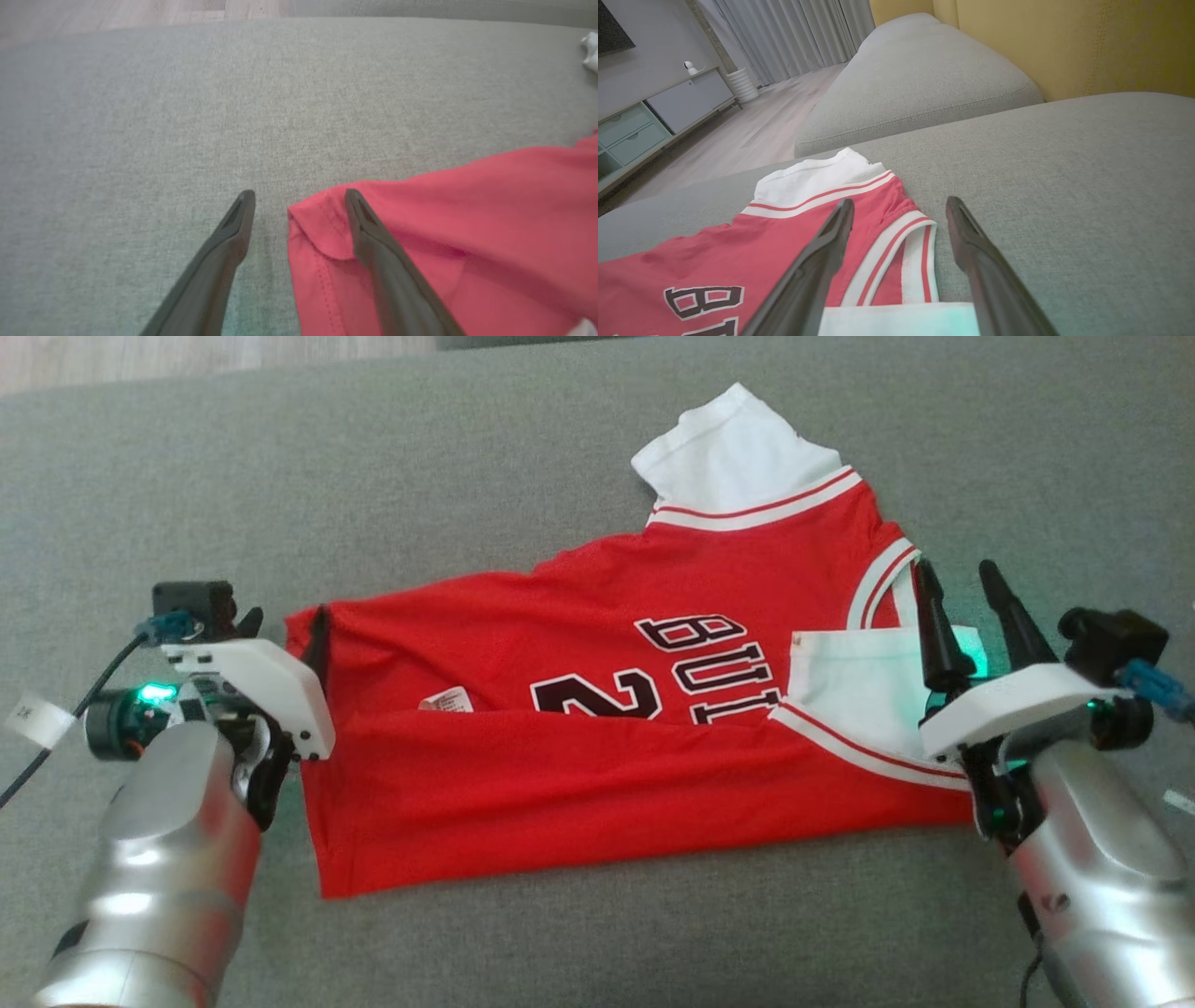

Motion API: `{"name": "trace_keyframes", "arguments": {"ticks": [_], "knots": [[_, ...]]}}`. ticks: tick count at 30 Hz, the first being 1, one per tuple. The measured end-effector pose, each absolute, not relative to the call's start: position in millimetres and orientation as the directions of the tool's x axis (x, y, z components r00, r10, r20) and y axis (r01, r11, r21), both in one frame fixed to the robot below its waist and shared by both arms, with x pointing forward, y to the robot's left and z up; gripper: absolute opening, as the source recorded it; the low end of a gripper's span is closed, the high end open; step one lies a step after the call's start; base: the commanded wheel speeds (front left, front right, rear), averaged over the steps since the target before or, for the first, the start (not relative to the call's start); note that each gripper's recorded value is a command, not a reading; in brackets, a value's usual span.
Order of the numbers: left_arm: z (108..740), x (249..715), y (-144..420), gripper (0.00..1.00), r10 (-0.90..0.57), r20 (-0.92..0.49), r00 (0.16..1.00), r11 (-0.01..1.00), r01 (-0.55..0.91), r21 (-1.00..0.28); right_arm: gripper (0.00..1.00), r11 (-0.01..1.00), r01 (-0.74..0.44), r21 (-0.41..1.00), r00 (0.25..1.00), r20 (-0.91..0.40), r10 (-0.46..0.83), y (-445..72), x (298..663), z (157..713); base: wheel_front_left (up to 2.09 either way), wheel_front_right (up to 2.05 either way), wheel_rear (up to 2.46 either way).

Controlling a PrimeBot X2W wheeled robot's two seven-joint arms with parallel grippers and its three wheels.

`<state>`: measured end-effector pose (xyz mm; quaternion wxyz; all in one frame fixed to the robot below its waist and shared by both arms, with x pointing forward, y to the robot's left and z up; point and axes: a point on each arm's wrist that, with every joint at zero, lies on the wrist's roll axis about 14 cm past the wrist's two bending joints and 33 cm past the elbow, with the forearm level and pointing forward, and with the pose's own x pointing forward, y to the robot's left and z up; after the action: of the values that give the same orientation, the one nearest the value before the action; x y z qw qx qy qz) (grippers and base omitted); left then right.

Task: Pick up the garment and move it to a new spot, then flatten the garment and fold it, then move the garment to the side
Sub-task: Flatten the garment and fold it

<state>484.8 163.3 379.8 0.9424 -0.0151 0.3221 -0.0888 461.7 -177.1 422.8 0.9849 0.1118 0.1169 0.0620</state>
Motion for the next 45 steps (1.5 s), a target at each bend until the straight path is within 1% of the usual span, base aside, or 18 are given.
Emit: {"name": "trace_keyframes", "arguments": {"ticks": [5, 6, 7, 8, 13, 15, 16, 18, 22, 25, 27, 33, 37, 40, 43, 44, 45], "knots": [[363.4, 479.9, 162.8, 1.00, -0.181, -0.652, 0.736, 0.983, 0.160, -0.093, 1.00, 0.969, -0.108, 0.221, 0.964, -0.214, 0.156, -179.1, 474.1, 423.4, 0.00, 0.00, 0.00], [362.6, 480.9, 162.4, 0.92, -0.182, -0.659, 0.730, 0.983, 0.161, -0.093, 1.00, 0.970, -0.111, 0.218, 0.965, -0.211, 0.158, -178.6, 477.5, 424.3, 0.00, 0.00, 0.00], [363.7, 483.2, 161.3, 0.27, -0.185, -0.660, 0.728, 0.982, 0.160, -0.099, 1.00, 0.970, -0.117, 0.215, 0.964, -0.208, 0.163, -177.4, 481.2, 425.5, 0.00, 0.00, 0.00], [364.6, 485.3, 159.5, 0.00, -0.190, -0.660, 0.727, 0.981, 0.168, -0.097, 1.00, 0.969, -0.124, 0.213, 0.964, -0.204, 0.168, -175.7, 485.0, 426.9, 0.00, 0.00, 0.00], [367.7, 488.0, 152.0, 0.00, -0.213, -0.647, 0.732, 0.975, 0.206, -0.087, 1.00, 0.971, -0.156, 0.184, 0.960, -0.202, 0.192, -172.0, 509.7, 434.8, 0.00, 0.00, 0.00], [372.2, 489.5, 152.4, 0.00, -0.219, -0.625, 0.750, 0.973, 0.215, -0.082, 1.00, 0.973, -0.172, 0.157, 0.958, -0.205, 0.202, -171.9, 522.7, 439.6, 0.00, 0.00, 0.00], [372.2, 489.5, 152.4, 0.00, -0.219, -0.625, 0.750, 0.973, 0.215, -0.082, 1.00, 0.973, -0.172, 0.157, 0.958, -0.205, 0.202, -171.9, 522.7, 439.6, 0.00, 0.00, 0.00], [382.6, 495.8, 154.9, 0.00, -0.220, -0.577, 0.786, 0.972, 0.223, -0.067, 1.00, 0.972, -0.196, 0.128, 0.952, -0.214, 0.220, -167.4, 536.7, 443.7, 0.00, 0.00, 0.00], [427.6, 524.0, 161.4, 0.00, -0.221, -0.423, 0.879, 0.970, 0.243, -0.003, 1.00, 0.967, -0.242, 0.076, 0.934, -0.250, 0.254, -154.2, 564.5, 448.2, 0.00, 0.00, 0.00], [453.2, 533.9, 156.1, 0.00, -0.235, -0.336, 0.912, 0.967, 0.254, 0.011, 1.00, 0.965, -0.260, 0.039, 0.917, -0.305, 0.259, -149.0, 581.0, 442.7, 0.00, 0.00, 0.00], [457.5, 531.4, 155.3, 0.00, -0.236, -0.311, 0.921, 0.968, 0.251, 0.008, 1.00, 0.961, -0.275, 0.012, 0.901, -0.344, 0.262, -144.5, 588.8, 436.1, 0.00, 0.00, 0.00], [449.7, 517.0, 167.8, 0.00, -0.202, -0.320, 0.926, 0.976, 0.217, 0.011, 1.00, 0.949, -0.315, -0.016, 0.855, -0.438, 0.277, -122.2, 610.7, 420.2, 0.00, 0.00, 0.00], [441.3, 509.4, 173.9, 0.00, -0.186, -0.325, 0.927, 0.981, 0.194, -0.007, 1.00, 0.946, -0.321, -0.036, 0.826, -0.499, 0.261, -116.0, 630.2, 407.3, 0.00, 0.00, 0.00], [433.0, 505.8, 176.3, 0.00, -0.181, -0.339, 0.923, 0.982, 0.188, -0.013, 1.00, 0.942, -0.334, -0.037, 0.794, -0.550, 0.260, -109.2, 632.2, 389.0, 0.00, 0.00, 0.00], [423.9, 505.1, 177.8, 0.00, -0.177, -0.350, 0.920, 0.984, 0.178, -0.028, 1.00, 0.935, -0.353, -0.034, 0.746, -0.613, 0.259, -103.6, 626.7, 363.7, 0.00, 0.00, 0.00], [420.8, 504.8, 177.9, 0.00, -0.177, -0.353, 0.919, 0.984, 0.178, -0.030, 0.91, 0.934, -0.356, -0.030, 0.734, -0.628, 0.259, -102.5, 625.2, 357.1, 0.00, 0.00, 0.00], [418.0, 504.1, 177.4, 0.00, -0.179, -0.358, 0.917, 0.983, 0.179, -0.032, 0.74, 0.933, -0.358, -0.027, 0.730, -0.632, 0.261, -101.0, 625.2, 353.8, 0.00, 0.00, 0.00]]}}
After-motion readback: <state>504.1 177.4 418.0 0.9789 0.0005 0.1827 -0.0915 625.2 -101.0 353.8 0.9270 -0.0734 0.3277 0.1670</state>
